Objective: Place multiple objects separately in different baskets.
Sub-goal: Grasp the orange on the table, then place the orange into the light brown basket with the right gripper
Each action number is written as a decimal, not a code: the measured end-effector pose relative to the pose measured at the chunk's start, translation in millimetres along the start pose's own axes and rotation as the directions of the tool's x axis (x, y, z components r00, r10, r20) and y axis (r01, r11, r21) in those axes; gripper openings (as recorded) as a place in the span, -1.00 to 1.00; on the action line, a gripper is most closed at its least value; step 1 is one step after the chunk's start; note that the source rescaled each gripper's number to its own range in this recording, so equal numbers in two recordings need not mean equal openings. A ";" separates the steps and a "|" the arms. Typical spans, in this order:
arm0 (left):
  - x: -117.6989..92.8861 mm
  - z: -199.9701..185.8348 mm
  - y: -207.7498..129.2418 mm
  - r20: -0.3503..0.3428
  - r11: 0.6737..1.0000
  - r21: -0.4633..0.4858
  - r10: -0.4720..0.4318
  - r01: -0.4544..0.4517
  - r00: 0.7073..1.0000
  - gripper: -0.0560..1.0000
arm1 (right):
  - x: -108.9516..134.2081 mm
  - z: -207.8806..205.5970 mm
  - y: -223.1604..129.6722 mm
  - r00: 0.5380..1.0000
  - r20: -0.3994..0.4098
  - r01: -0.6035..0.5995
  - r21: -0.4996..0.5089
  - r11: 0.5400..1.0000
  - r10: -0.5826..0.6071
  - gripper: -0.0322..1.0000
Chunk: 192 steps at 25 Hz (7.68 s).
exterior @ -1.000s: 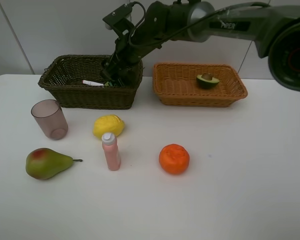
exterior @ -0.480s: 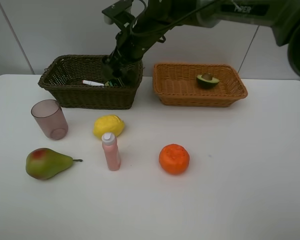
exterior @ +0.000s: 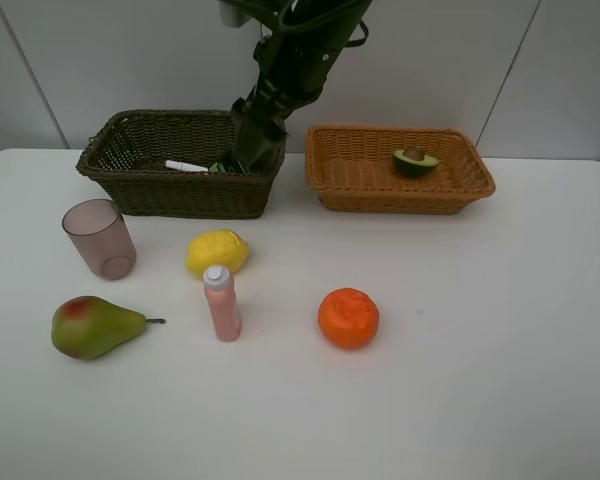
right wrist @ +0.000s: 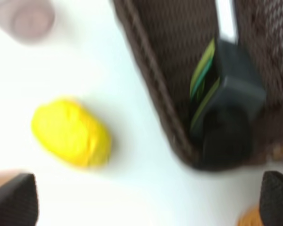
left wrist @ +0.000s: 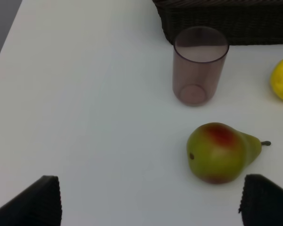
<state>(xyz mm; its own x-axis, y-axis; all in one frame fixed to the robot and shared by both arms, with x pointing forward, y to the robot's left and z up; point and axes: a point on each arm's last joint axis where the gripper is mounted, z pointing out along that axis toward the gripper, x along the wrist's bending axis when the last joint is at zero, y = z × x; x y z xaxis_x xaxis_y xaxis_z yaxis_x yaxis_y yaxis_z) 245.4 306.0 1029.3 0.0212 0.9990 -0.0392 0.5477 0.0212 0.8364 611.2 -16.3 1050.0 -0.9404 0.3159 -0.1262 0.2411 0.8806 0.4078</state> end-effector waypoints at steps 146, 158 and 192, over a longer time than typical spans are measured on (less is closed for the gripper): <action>0.0 0.0 0.0 0.000 1.000 0.000 0.000 0.000 1.000 1.00 | -71.9 32.9 -135.0 0.815 0.334 -0.396 -0.276 0.876 0.474 0.39; 0.0 0.0 0.0 0.000 1.000 0.000 0.000 0.000 1.000 1.00 | -75.0 45.9 -137.6 0.811 0.344 -0.390 -0.285 0.875 0.474 0.39; 0.0 0.0 0.0 0.000 1.000 0.000 0.000 0.000 1.000 1.00 | -73.1 47.0 -139.8 0.822 0.339 -0.391 -0.249 0.886 0.458 0.98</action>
<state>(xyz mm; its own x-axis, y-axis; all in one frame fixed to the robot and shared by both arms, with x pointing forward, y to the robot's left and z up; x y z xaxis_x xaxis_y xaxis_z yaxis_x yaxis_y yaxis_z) 245.4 306.0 1029.3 0.0212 0.9990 -0.0392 0.5477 0.0212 0.8364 657.5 -146.0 959.7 -0.5808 0.7827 -0.2237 0.5217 0.5689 0.6357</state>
